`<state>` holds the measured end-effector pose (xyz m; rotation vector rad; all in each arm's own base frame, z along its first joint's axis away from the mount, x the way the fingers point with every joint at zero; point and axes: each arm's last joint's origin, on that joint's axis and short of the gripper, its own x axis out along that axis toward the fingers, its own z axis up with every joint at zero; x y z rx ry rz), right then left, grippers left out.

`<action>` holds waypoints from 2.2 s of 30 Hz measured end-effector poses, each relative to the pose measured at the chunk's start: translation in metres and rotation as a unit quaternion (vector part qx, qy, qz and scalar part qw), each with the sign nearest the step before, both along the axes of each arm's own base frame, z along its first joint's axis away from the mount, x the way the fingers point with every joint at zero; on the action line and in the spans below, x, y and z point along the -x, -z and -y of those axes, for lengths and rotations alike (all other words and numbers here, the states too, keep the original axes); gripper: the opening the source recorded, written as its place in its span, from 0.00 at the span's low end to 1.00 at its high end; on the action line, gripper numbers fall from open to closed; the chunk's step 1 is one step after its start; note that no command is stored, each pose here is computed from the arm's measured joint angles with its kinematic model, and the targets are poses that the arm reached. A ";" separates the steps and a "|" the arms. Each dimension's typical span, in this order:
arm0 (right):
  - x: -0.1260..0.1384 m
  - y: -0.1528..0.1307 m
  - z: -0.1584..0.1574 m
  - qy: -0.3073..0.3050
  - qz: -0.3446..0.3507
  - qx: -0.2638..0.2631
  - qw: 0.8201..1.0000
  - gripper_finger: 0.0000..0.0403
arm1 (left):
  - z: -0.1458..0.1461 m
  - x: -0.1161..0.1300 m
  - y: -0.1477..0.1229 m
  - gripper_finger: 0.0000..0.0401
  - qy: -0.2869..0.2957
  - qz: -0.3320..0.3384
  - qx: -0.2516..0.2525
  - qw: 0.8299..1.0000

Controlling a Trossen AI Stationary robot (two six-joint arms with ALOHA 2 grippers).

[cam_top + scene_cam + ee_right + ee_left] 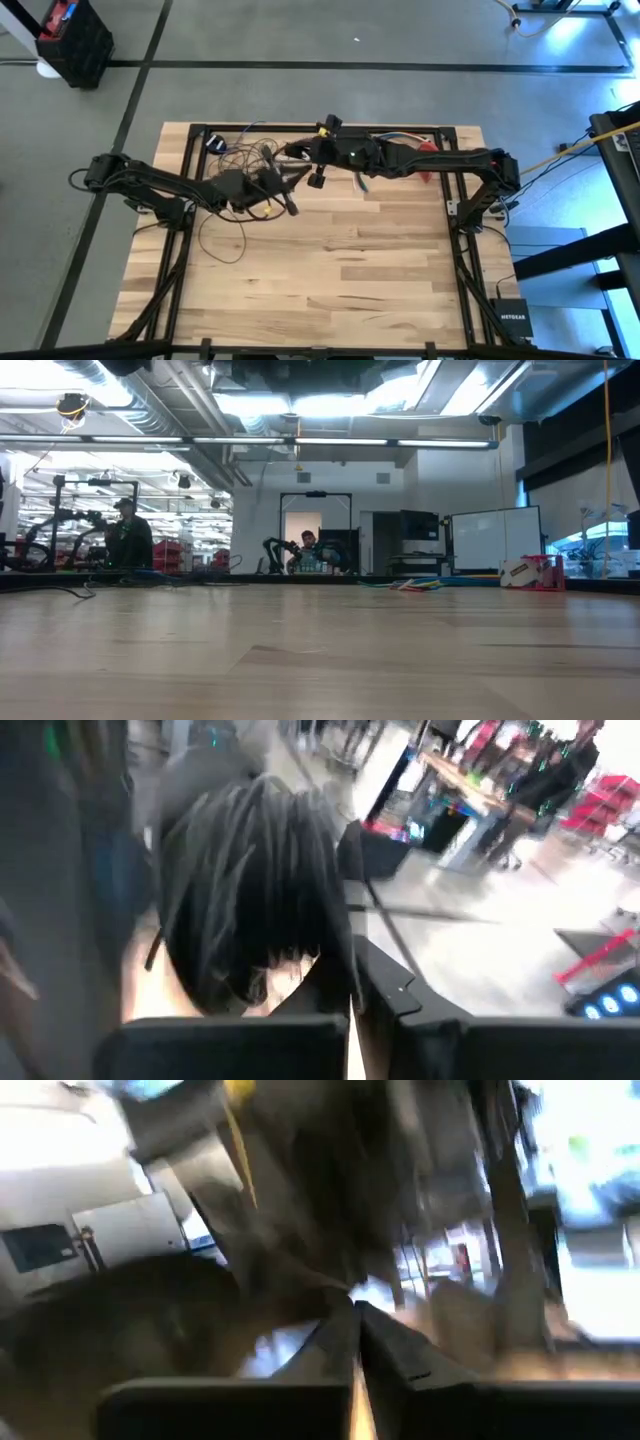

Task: Coiling cords

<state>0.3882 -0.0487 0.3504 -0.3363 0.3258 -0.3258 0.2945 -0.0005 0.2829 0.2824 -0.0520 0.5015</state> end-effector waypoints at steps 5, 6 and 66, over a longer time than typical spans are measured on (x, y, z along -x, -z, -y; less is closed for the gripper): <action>0.004 -0.010 -0.003 -0.015 0.013 0.001 1.000 0.00 | 0.008 0.007 -0.005 0.00 0.009 -0.006 -0.016 1.000; 0.004 -0.010 -0.003 -0.017 0.011 0.001 1.000 0.00 | 0.009 0.008 -0.008 0.00 0.012 0.006 -0.017 1.000; 0.091 -0.107 -0.015 -0.085 0.187 -0.012 0.979 0.00 | -0.011 0.008 0.017 0.10 -0.021 -0.098 0.013 0.995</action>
